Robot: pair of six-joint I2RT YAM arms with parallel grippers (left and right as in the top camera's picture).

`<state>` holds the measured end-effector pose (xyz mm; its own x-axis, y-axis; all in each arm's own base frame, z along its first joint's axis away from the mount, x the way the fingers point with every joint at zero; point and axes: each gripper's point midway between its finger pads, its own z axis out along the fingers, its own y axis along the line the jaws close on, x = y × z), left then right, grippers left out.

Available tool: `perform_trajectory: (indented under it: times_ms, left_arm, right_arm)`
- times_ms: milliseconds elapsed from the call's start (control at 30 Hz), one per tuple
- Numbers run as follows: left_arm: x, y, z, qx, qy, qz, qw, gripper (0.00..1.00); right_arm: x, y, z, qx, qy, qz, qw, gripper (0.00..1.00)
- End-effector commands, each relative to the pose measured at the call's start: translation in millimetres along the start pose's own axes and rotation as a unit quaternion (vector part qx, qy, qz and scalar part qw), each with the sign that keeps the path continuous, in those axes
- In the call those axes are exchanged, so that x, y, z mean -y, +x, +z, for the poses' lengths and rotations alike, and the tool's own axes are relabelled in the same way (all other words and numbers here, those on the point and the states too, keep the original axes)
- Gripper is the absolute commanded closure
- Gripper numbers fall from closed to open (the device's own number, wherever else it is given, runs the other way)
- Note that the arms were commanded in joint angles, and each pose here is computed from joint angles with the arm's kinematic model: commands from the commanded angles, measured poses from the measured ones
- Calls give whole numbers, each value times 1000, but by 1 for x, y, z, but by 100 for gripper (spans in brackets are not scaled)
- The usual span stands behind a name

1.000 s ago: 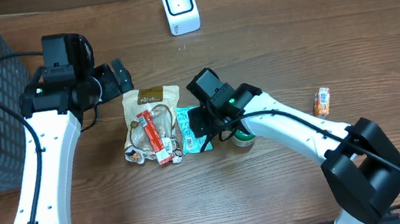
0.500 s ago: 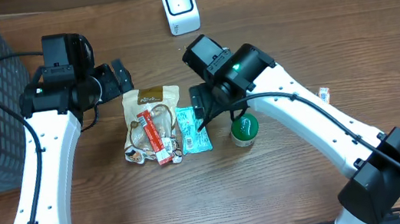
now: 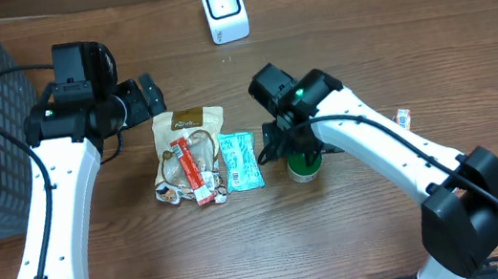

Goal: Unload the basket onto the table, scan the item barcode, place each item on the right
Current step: 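Grasp the green-lidded jar with the right gripper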

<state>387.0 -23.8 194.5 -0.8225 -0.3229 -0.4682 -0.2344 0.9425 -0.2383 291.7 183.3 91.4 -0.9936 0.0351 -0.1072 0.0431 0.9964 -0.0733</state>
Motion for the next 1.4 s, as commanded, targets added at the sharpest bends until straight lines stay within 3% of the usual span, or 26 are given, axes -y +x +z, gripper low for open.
perform_trajectory:
  times_ms: [0, 400, 600, 1367]
  left_arm:
    - [0, -4, -4, 8, 1, 12, 1000, 0]
    - [0, -4, -4, 8, 1, 12, 1000, 0]
    - [0, -4, -4, 8, 1, 12, 1000, 0]
    - [0, -4, -4, 8, 1, 12, 1000, 0]
  right_arm:
    - [1, 8, 14, -6, -2, 5, 1000, 0]
    - [3, 25, 53, -16, -8, 2, 1000, 0]
    - [-1, 21, 55, -6, -16, 2, 1000, 8]
    - [-2, 20, 56, -3, -19, 2, 1000, 11]
